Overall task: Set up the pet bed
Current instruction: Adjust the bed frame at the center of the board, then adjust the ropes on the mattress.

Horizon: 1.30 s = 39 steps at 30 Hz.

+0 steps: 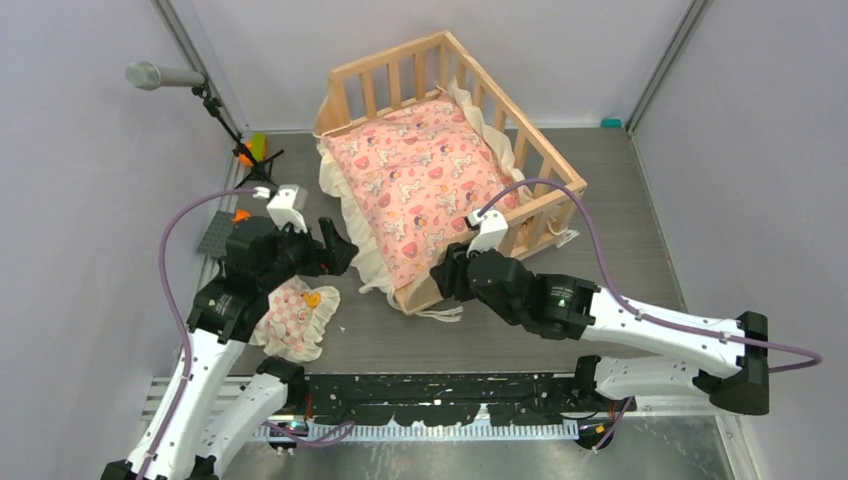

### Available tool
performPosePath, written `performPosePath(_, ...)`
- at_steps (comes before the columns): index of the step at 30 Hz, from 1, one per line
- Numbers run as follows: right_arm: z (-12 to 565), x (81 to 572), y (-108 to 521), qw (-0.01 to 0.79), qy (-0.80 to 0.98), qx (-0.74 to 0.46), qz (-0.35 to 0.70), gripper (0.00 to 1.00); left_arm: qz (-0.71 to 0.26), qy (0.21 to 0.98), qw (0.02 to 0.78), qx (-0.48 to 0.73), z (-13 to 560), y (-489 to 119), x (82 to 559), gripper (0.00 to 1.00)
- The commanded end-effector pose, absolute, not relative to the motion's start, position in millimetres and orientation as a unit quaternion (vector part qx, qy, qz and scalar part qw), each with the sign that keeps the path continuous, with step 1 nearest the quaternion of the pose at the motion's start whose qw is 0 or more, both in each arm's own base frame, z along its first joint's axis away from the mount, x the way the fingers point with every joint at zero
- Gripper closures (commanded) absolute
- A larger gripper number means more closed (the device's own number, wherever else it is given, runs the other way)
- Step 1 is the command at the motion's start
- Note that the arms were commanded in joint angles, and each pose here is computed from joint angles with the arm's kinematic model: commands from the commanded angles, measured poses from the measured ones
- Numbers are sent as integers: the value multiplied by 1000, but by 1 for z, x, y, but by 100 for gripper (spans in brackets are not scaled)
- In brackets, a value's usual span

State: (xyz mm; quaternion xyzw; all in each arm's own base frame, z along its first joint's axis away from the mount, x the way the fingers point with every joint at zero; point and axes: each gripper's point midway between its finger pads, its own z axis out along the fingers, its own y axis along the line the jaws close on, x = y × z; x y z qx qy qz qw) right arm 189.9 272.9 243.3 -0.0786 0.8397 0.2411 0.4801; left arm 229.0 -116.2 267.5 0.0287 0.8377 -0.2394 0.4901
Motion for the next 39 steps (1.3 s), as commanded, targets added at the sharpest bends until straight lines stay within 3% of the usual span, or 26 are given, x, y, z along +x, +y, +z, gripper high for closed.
performPosePath(1,291,218,277,548,790,13,274,74,-286,837,463,62,248,-145,207,18)
performPosePath(6,297,207,269,539,797,-25,272,42,-261,858,439,60,205,-155,196,21)
performPosePath(11,310,183,265,513,801,-98,291,33,-247,869,428,8,175,-151,200,21)
performPosePath(16,322,158,265,489,791,-179,321,32,-329,849,405,76,162,-192,196,29)
performPosePath(21,323,152,255,492,786,-184,326,32,-360,839,388,130,143,-213,196,36)
performPosePath(31,311,152,250,485,795,-200,303,32,-323,831,428,148,122,-205,208,49)
performPosePath(39,306,153,250,486,796,-205,297,32,-336,832,401,183,107,-213,201,56)
